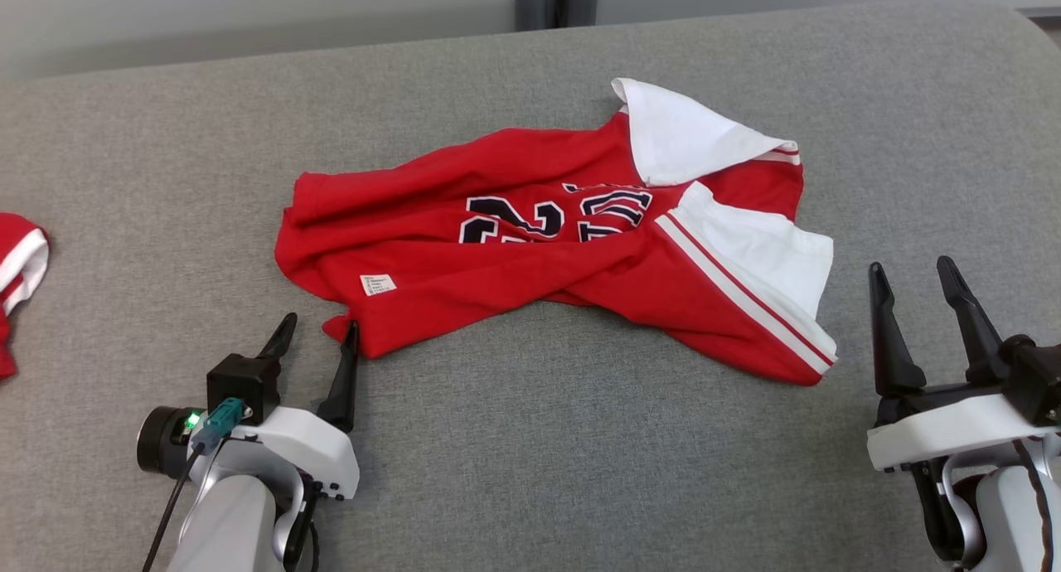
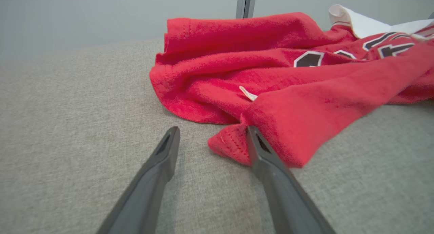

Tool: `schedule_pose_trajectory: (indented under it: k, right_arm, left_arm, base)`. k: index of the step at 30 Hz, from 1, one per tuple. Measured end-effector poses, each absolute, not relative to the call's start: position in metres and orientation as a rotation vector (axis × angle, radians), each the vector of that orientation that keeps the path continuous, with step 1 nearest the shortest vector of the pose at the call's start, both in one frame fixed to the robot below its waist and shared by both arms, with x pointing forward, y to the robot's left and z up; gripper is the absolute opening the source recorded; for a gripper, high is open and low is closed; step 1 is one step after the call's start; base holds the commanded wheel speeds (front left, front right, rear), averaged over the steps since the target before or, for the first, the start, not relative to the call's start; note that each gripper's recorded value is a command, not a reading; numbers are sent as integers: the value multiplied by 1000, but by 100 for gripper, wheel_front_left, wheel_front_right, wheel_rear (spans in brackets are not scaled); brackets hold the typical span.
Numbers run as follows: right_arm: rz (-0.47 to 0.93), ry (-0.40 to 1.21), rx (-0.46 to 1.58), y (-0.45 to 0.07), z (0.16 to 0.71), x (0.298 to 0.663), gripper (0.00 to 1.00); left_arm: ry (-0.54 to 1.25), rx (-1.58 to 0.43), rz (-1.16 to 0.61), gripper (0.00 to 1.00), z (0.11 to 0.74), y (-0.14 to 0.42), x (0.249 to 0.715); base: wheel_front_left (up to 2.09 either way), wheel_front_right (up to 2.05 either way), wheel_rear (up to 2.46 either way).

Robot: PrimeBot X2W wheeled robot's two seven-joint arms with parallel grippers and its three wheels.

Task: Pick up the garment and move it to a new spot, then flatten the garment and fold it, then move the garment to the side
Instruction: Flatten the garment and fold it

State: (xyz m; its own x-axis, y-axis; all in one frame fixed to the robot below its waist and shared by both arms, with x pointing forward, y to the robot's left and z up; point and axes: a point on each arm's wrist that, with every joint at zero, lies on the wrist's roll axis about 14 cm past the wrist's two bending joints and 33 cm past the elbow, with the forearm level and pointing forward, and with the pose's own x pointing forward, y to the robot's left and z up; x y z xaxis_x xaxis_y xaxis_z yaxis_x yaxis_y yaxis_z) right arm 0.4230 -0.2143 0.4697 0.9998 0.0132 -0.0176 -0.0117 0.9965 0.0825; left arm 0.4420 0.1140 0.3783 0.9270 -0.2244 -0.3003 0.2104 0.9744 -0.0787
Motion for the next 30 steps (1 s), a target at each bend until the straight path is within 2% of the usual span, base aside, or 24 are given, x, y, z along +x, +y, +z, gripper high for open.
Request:
schedule_pose_trajectory:
  k: [7, 8, 9, 10, 11, 12, 18, 24, 30]
  right_arm:
    - [5, 36, 83, -217, 463, 426, 100]
    - [5, 36, 83, -217, 463, 427, 100]
    - [4, 34, 84, -217, 464, 427, 100]
    - [4, 33, 85, -217, 464, 427, 100]
    - [4, 32, 85, -217, 464, 428, 100]
    - [4, 32, 85, -217, 464, 428, 100]
    - [9, 26, 91, -214, 466, 429, 100]
    - [13, 10, 102, -211, 473, 427, 100]
    - [37, -12, 126, -197, 483, 419, 100]
  left_arm:
    - [357, -37, -287, 100, 363, 99, 444]
    - [359, -37, -291, 93, 362, 98, 444]
    - [362, -38, -296, 93, 362, 97, 443]
    - [362, -39, -298, 75, 362, 97, 443]
    - [362, -41, -301, 42, 362, 96, 443]
    - [359, -42, -304, 0, 363, 94, 443]
    - [295, -54, -304, 0, 383, 92, 450]
    - [26, -21, -203, 0, 467, 120, 474]
    - [-114, 2, -137, 0, 514, 144, 444]
  base:
    - [0, 0, 0]
    - [0, 0, 0]
    - [0, 0, 0]
    - [0, 0, 0]
    - [0, 0, 0]
    - [0, 0, 0]
    - [0, 0, 0]
    - [0, 0, 0]
    - [0, 0, 0]
